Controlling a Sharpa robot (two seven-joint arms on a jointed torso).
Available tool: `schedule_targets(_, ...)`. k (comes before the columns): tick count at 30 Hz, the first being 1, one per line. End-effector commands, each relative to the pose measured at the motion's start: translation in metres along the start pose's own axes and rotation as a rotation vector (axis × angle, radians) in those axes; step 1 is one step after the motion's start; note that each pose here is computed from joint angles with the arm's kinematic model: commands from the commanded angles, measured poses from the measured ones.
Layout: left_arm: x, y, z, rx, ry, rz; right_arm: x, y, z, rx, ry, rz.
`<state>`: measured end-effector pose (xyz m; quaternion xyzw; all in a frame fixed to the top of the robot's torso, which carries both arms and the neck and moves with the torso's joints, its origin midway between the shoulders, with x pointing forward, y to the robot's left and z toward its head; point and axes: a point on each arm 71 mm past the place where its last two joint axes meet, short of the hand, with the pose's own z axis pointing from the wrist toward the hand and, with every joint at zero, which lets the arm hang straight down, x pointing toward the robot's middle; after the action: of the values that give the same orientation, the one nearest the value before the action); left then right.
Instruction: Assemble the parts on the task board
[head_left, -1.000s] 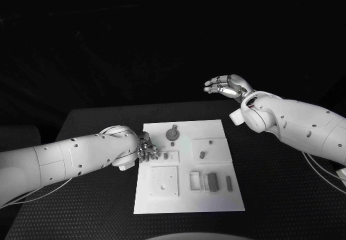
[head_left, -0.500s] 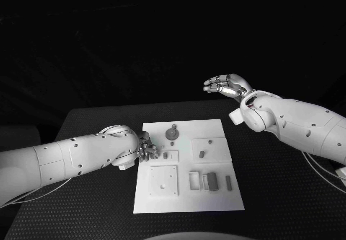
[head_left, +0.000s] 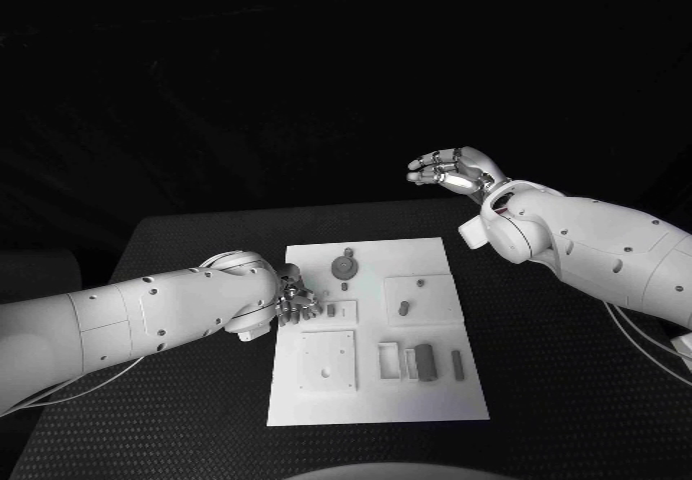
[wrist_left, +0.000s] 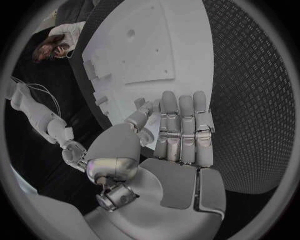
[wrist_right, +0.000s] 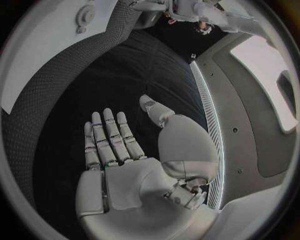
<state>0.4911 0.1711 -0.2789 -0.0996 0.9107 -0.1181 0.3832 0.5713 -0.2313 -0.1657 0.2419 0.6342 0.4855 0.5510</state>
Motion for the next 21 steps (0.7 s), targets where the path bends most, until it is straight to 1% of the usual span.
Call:
schedule_targets(1, 0.0029, -0.0016, 0.0001, 0.006, 0.022, 0.011, 0.0013, 0.0012, 0.0001, -0.01, 0.016, -0.001)
schedule_targets(13, 0.0009, 0.001, 0.0009, -0.002, 0.013, 0.006, 0.0012, 0.0011, 0.0, -0.009, 0.015, -0.001)
schedule_targets(21, -0.0033, 0.007, 0.0019, -0.012, -0.009, -0.005, 0.0008, 0.0008, 0.0, -0.008, 0.014, -0.002)
